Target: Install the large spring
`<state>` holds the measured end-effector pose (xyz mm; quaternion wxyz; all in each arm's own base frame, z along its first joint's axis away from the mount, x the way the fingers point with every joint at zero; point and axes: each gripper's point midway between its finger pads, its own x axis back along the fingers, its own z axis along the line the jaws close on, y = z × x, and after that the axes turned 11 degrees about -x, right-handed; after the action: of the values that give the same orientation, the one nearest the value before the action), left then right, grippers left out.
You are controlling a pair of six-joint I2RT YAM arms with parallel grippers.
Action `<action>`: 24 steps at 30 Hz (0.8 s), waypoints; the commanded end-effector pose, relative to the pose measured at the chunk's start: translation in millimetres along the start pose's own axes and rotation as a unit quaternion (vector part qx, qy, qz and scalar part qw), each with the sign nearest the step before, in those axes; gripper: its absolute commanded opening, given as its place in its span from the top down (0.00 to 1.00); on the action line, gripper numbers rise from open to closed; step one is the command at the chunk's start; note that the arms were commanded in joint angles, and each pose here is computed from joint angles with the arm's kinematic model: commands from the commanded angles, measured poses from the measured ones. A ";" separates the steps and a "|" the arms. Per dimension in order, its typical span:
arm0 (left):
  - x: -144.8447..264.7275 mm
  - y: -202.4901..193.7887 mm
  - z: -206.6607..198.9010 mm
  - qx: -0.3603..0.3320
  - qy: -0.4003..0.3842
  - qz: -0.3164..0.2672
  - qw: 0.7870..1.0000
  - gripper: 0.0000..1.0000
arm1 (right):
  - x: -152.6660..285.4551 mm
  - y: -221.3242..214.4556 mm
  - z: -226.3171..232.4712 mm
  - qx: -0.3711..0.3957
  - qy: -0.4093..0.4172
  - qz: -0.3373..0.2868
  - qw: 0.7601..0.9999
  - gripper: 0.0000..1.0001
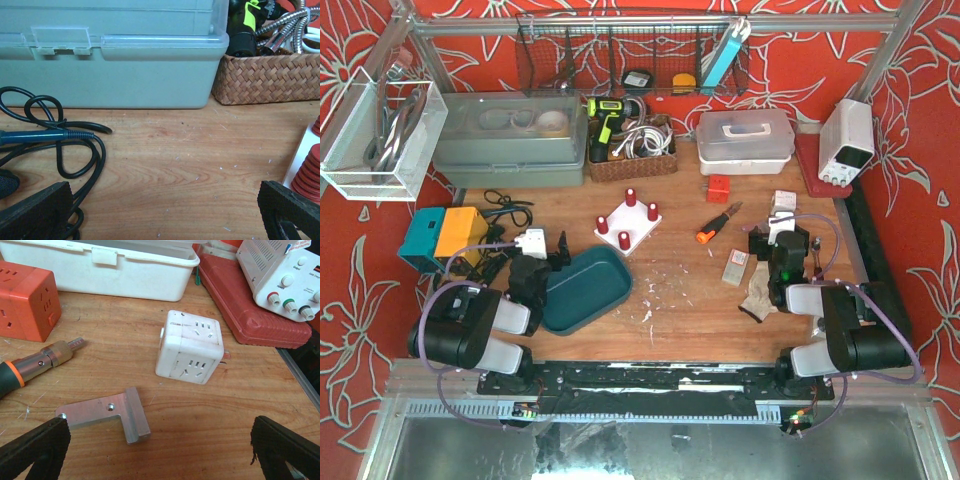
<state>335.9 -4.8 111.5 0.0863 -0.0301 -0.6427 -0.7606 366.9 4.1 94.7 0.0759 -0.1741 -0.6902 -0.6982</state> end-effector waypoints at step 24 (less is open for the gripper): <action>-2.5 9.9 3.0 0.006 0.006 -0.016 1.000 0.00 | 2.6 -0.6 17.4 0.015 0.062 -0.004 0.998 0.01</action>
<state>335.9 -5.3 111.4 0.0853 -0.0313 -0.6430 -0.7605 368.6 22.9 94.5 0.1202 -0.1318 -0.6929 -0.6986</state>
